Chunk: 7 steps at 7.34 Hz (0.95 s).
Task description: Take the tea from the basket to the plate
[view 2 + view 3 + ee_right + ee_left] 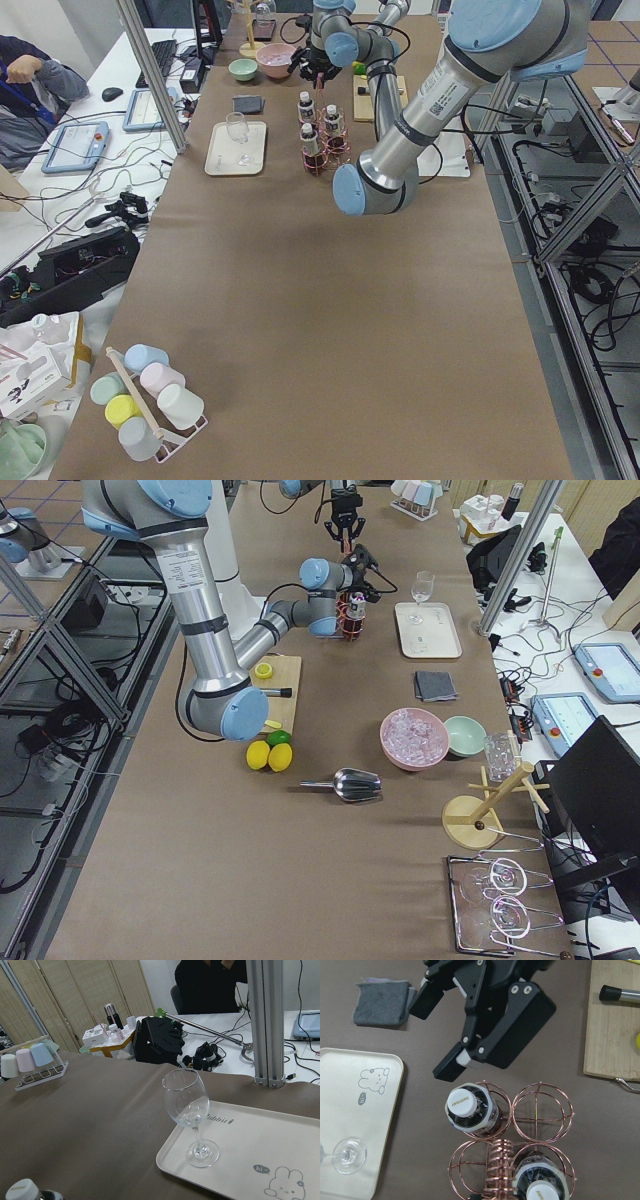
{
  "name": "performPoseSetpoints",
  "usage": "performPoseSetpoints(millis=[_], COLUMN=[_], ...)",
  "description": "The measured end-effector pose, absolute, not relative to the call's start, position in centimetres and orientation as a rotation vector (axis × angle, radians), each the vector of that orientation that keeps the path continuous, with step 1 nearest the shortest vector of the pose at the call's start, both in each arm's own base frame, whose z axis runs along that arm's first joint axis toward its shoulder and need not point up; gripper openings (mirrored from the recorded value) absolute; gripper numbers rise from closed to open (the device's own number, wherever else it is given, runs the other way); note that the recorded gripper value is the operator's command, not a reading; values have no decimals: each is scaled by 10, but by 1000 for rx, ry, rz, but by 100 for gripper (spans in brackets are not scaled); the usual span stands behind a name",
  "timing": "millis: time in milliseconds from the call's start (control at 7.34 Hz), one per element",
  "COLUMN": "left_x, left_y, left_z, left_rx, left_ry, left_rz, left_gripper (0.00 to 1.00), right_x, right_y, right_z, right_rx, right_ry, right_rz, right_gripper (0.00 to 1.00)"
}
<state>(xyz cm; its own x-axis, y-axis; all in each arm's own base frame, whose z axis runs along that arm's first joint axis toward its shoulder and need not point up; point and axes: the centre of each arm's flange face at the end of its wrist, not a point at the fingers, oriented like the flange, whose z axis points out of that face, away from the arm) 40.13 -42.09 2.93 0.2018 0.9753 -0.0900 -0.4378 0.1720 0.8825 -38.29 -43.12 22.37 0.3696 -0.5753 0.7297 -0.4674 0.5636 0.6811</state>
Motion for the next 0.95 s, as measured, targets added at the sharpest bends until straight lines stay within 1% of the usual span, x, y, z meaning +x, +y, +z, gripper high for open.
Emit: performPoseSetpoints(millis=[681,953], left_x=[403,404], left_y=[-419,-419], left_z=[29,29], left_rx=[850,850], left_ry=[794,794], left_rz=[1170,1171], left_gripper=[0,0], right_x=[-423,-438], right_y=[-404,-392], right_z=[217,217], right_rx=[1030,1062], right_ry=[-1221,-1166], right_rz=[-95,-140], right_gripper=[100,99])
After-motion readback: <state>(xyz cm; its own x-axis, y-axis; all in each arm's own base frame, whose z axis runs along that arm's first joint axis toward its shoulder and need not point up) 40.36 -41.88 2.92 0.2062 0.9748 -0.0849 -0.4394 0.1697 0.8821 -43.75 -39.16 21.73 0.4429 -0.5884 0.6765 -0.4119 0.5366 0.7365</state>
